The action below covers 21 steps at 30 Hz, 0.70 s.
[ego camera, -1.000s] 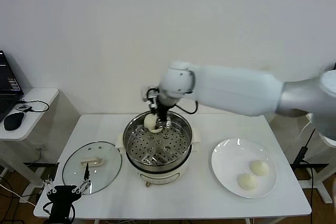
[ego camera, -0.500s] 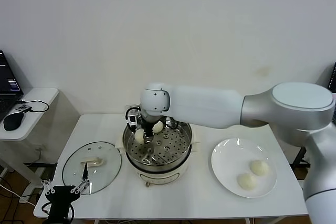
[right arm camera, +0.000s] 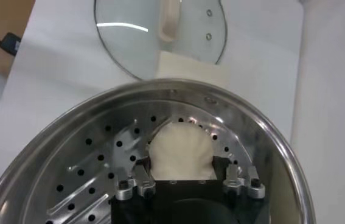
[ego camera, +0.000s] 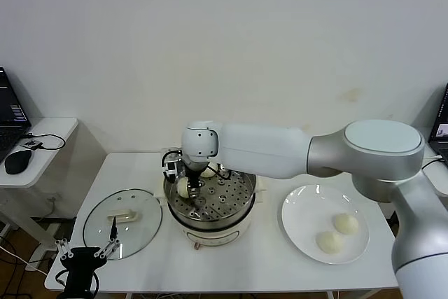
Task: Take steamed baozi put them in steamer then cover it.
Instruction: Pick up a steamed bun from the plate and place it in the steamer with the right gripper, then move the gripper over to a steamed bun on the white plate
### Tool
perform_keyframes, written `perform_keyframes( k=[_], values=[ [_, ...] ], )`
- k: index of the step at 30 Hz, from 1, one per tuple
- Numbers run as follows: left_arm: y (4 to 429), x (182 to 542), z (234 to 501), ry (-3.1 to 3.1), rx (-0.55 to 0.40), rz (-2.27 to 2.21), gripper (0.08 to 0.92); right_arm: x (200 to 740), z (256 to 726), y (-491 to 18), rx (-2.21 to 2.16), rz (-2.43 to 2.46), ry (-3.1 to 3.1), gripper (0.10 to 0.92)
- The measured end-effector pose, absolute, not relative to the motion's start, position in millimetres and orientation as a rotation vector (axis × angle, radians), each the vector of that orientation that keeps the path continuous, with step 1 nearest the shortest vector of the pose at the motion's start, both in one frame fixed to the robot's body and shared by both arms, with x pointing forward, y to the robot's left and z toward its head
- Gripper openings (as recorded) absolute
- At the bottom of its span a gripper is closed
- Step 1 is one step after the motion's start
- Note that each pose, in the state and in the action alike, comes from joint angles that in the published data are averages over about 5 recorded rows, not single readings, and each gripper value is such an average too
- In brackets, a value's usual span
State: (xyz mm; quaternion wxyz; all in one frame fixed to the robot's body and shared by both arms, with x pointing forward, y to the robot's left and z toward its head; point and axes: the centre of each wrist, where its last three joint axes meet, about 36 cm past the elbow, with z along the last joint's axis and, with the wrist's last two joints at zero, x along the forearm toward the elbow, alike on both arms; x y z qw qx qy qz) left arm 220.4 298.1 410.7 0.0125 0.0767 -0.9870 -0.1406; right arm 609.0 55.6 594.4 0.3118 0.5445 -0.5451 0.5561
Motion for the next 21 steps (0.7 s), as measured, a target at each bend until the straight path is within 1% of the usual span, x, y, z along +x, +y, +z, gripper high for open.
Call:
perform_keyframes(
  k=[2, 9, 15, 21],
  values=[
    [297.9, 220.5, 410.7, -3.077, 0.237, -0.438, 0.823, 610.0, 604.5, 49.3, 1.435, 1.472, -1.436, 0.816],
    [296.7, 221.9, 412.0, -3.082, 0.219, -0.444, 0.823, 610.3, 655.5, 3.7, 1.417, 1.506, -1.415, 0.823],
    [292.7, 222.5, 414.3, -3.089, 0.191, -0.447, 0.823, 602.9, 691.0, -64.5, 1.386, 1.525, -1.386, 0.823],
    [290.8, 220.1, 414.2, -3.083, 0.17, -0.453, 0.823, 588.6, 689.8, -146.4, 1.346, 1.495, -1.355, 0.823]
  ],
)
